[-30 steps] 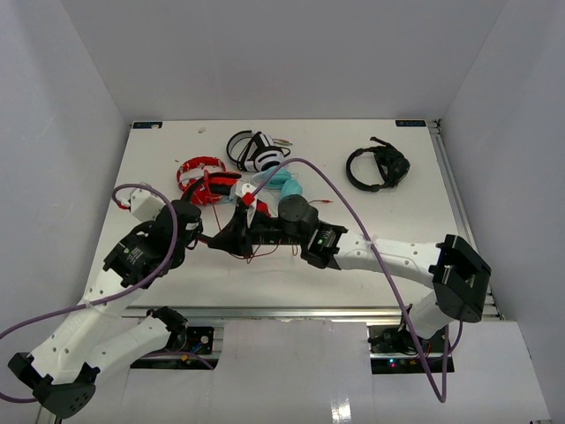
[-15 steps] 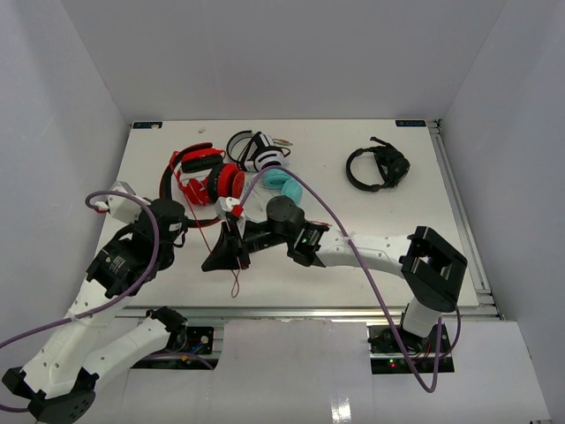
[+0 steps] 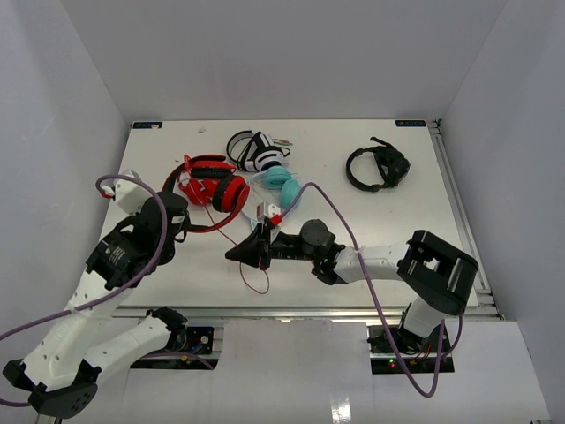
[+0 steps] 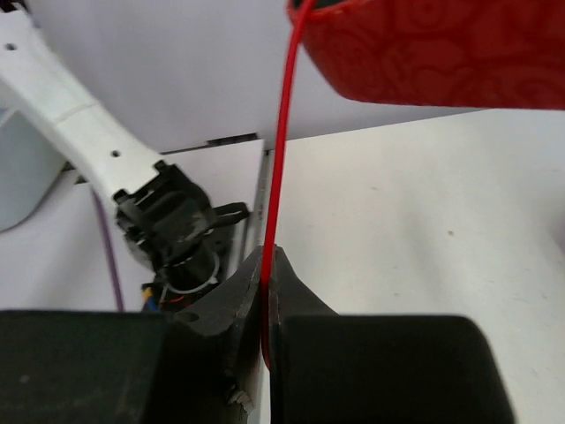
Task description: Wrap the headphones
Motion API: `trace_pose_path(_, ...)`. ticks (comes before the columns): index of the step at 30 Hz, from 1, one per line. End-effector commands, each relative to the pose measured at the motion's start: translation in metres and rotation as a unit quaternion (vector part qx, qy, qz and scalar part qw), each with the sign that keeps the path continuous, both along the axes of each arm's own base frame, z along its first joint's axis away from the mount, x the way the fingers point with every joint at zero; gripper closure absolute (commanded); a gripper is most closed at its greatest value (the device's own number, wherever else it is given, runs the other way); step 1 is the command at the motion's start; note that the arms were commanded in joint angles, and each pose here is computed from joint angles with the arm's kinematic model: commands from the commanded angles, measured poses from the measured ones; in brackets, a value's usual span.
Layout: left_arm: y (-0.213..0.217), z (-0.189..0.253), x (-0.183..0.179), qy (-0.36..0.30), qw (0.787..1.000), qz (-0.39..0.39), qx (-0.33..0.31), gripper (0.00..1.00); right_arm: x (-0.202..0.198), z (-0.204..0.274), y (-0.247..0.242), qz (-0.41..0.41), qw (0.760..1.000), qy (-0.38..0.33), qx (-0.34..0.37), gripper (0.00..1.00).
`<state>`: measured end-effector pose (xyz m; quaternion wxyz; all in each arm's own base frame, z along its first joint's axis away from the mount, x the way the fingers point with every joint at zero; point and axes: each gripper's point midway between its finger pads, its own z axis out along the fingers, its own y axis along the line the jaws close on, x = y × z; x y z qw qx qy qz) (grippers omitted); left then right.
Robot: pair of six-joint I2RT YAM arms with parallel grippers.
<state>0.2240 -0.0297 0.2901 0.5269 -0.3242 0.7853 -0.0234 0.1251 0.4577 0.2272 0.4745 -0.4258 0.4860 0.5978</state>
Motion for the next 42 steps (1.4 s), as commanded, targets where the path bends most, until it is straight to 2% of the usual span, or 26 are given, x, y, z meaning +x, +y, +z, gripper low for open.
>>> trace_pose_path(1, 0.006, 0.037, 0.011, -0.062, 0.998, 0.023, -0.011, 1.0, 0.053, 0.018, -0.014, -0.165, 0.985, -0.028, 0.038, 0.92)
trace_pose_path(4, 0.001, 0.033, 0.012, -0.063, 0.998, 0.016, -0.021, 1.0, 0.07, 0.011, -0.022, -0.216, 0.975, -0.02, 0.035, 0.92)
trace_pose_path(10, -0.028, 0.031, 0.017, -0.06, 0.995, -0.07, -0.032, 1.0, 0.092, 0.002, -0.028, -0.278, 0.96, -0.021, 0.034, 0.92)
trace_pose_path(15, -0.062, 0.037, 0.005, -0.093, 0.975, -0.184, -0.082, 1.0, 0.101, 0.0, -0.041, -0.314, 0.948, -0.01, 0.053, 0.92)
trace_pose_path(19, -0.073, 0.039, -0.009, -0.107, 0.961, -0.226, -0.113, 1.0, 0.104, 0.005, -0.055, -0.336, 0.938, -0.008, 0.088, 0.92)
trace_pose_path(23, -0.079, 0.033, -0.013, -0.094, 0.959, -0.236, -0.128, 1.0, 0.1, 0.024, -0.06, -0.334, 0.933, -0.031, 0.135, 0.89)
trace_pose_path(28, -0.084, 0.033, -0.015, -0.091, 0.955, -0.243, -0.143, 1.0, 0.089, 0.034, -0.05, -0.296, 0.938, -0.067, 0.168, 0.83)
trace_pose_path(31, -0.088, 0.036, -0.013, -0.088, 0.953, -0.25, -0.145, 1.0, 0.07, 0.042, -0.046, -0.248, 0.942, -0.1, 0.204, 0.82)
trace_pose_path(36, -0.1, 0.042, -0.012, -0.08, 0.947, -0.272, -0.152, 1.0, 0.065, 0.044, -0.033, -0.22, 0.946, -0.105, 0.213, 0.82)
trace_pose_path(39, -0.104, 0.041, -0.015, -0.076, 0.943, -0.286, -0.153, 1.0, 0.072, 0.048, -0.032, -0.234, 0.942, -0.103, 0.218, 0.91)
trace_pose_path(42, -0.102, 0.042, -0.02, -0.082, 0.94, -0.292, -0.153, 1.0, 0.085, 0.047, -0.038, -0.268, 0.934, -0.095, 0.217, 0.92)
